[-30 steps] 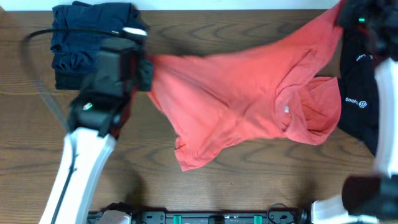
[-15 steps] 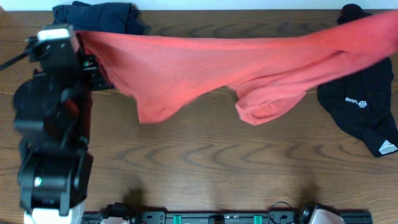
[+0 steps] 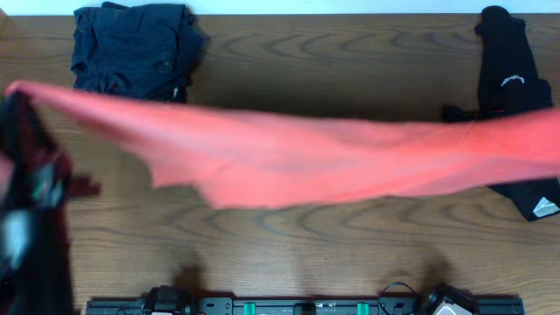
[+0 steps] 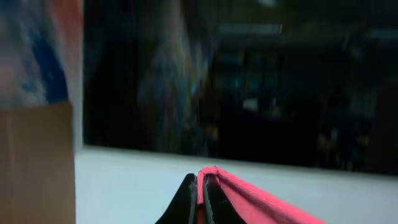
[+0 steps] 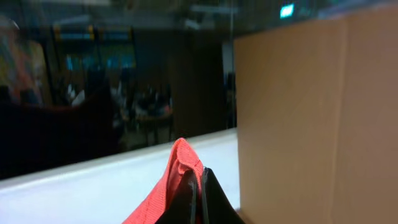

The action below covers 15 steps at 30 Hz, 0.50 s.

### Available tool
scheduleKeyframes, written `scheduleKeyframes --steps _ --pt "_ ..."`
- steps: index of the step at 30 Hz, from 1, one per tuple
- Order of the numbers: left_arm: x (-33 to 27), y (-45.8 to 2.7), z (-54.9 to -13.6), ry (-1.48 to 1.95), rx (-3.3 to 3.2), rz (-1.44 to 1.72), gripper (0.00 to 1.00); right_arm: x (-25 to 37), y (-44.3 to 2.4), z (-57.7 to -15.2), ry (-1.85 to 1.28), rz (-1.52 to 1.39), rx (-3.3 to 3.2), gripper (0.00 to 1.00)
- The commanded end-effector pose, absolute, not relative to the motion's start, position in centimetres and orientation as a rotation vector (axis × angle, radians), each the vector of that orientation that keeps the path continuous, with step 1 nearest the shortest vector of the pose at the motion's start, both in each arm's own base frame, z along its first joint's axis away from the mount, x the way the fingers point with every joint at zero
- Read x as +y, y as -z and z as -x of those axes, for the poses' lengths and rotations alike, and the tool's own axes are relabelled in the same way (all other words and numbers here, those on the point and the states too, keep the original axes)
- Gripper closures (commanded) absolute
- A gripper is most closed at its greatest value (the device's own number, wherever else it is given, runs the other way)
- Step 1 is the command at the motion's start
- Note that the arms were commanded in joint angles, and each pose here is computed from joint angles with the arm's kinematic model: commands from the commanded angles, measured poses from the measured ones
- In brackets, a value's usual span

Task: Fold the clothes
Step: 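Lift the shirt with both grippers and spread it across the table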

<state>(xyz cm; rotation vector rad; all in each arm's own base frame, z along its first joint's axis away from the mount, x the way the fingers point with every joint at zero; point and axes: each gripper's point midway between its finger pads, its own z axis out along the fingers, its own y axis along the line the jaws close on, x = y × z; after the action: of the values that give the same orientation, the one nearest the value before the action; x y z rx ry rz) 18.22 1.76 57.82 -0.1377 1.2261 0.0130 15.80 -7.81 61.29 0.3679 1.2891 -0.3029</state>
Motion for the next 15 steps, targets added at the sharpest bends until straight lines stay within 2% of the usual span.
scheduleKeyframes --steps 1,4,8,15 --pt "2.4 -59.9 -14.5 -0.014 1.142 0.163 0.94 -7.2 -63.2 -12.7 0.391 -0.359 1.218 0.99" --pt "2.4 -59.7 -14.3 -0.015 1.152 0.162 0.94 -6.8 -64.3 -11.3 0.428 -0.350 1.183 0.99" --pt "2.3 -58.3 -15.7 -0.024 1.220 0.158 0.94 -6.7 -64.5 -11.7 0.427 -0.330 1.187 0.99" --pt "1.9 -54.4 -22.2 -0.053 1.426 0.148 0.94 -7.7 -60.9 -19.6 0.319 -0.219 1.416 0.99"
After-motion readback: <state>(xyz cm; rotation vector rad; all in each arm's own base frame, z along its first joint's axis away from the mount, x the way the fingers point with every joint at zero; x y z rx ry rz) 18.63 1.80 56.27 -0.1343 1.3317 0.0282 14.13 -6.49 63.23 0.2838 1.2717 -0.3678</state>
